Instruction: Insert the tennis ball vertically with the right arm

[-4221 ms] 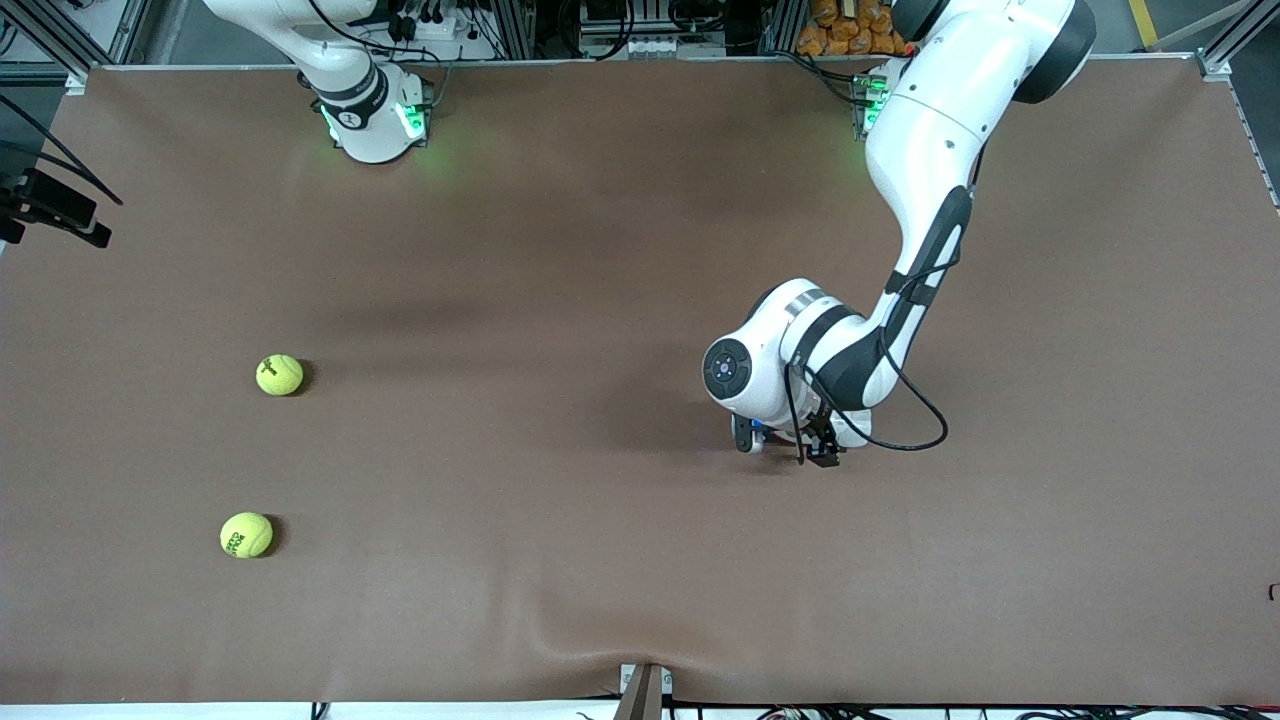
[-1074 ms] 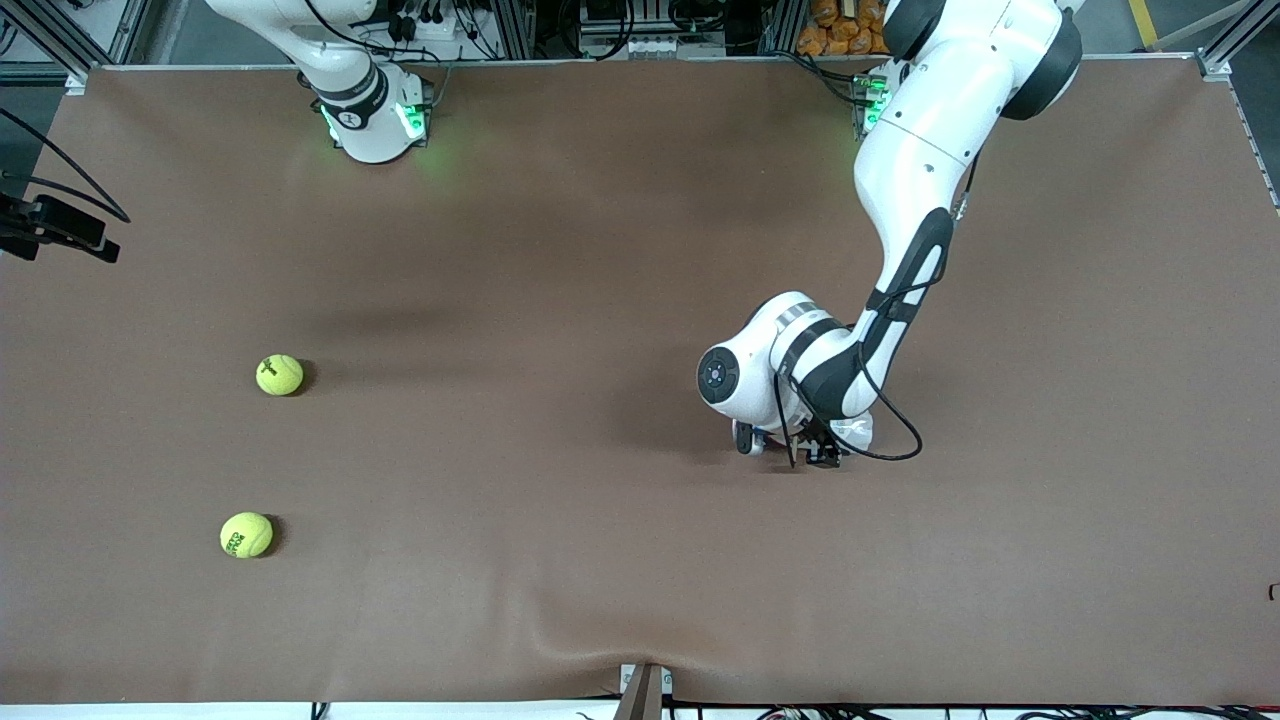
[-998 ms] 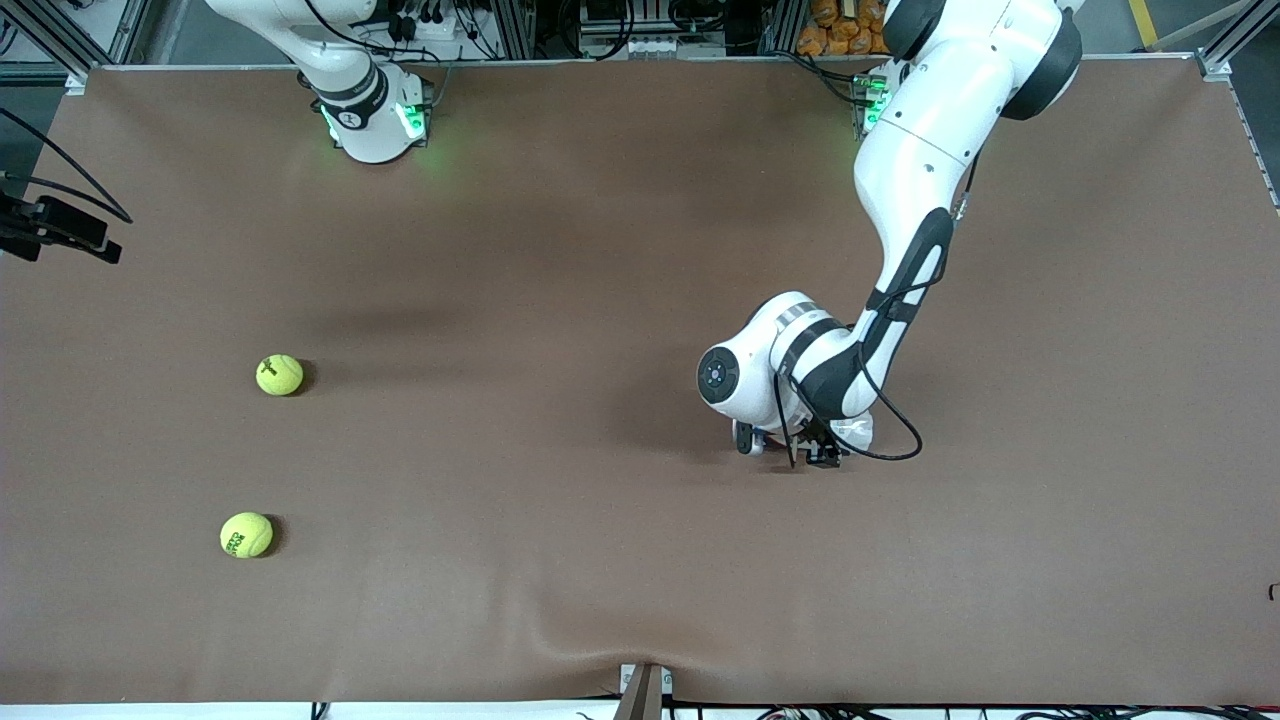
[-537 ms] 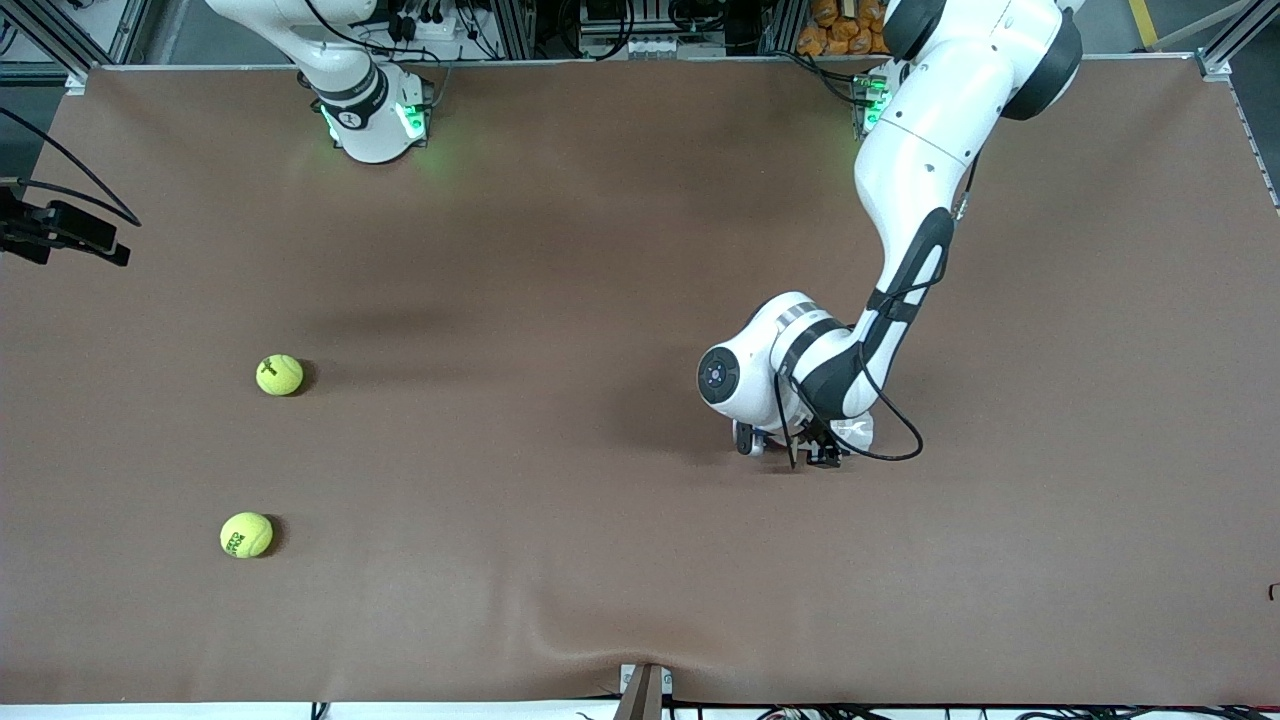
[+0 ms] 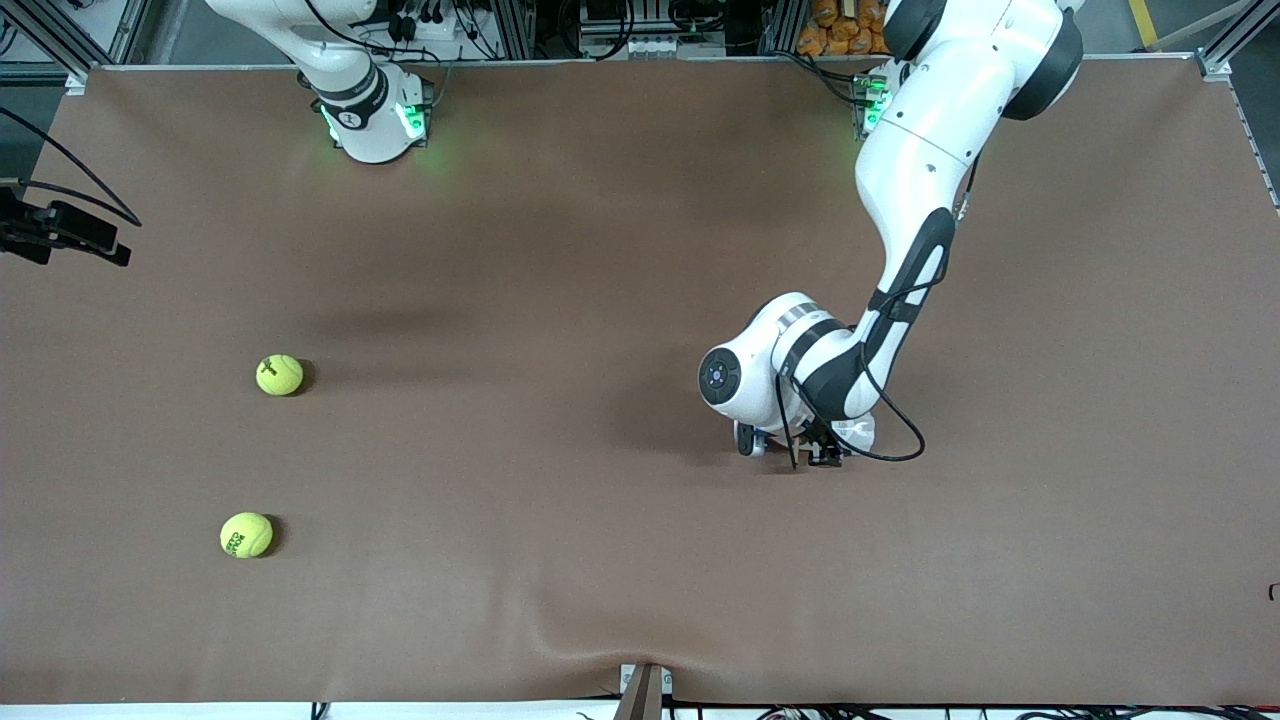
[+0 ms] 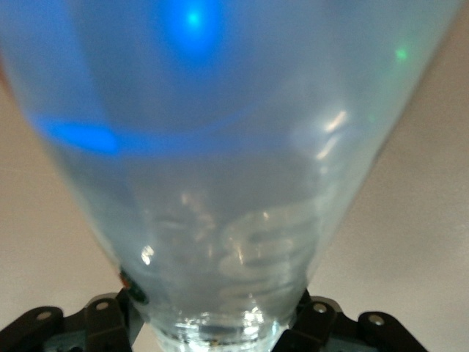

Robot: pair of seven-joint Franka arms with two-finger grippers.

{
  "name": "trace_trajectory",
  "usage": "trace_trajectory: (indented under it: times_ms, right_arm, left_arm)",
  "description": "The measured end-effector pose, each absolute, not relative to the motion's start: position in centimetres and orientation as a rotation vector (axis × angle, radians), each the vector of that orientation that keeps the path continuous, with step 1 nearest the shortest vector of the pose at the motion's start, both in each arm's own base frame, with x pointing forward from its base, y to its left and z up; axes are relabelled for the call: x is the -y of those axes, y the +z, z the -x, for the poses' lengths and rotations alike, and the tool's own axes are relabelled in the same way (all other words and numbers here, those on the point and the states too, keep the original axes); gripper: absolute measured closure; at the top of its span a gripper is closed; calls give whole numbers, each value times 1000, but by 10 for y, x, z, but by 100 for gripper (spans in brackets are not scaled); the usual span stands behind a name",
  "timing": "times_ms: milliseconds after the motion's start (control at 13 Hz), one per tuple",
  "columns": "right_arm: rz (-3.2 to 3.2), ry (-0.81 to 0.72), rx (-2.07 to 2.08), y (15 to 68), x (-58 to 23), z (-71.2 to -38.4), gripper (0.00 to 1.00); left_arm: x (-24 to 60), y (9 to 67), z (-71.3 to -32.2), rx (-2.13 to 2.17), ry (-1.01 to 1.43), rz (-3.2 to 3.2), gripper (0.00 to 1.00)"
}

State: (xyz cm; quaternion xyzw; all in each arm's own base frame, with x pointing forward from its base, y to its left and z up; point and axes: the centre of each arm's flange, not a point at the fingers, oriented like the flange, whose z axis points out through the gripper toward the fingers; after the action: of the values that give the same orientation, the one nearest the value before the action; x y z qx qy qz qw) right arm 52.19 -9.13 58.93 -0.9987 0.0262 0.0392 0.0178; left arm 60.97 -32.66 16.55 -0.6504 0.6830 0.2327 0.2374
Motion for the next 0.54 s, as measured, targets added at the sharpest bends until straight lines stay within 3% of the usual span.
trace_trajectory:
  times_ms: [537]
  right_arm:
    - [3102,126,-81,588,91,-522,0]
  left_arm:
    - [336,189,-617,-1874,578,1841,25]
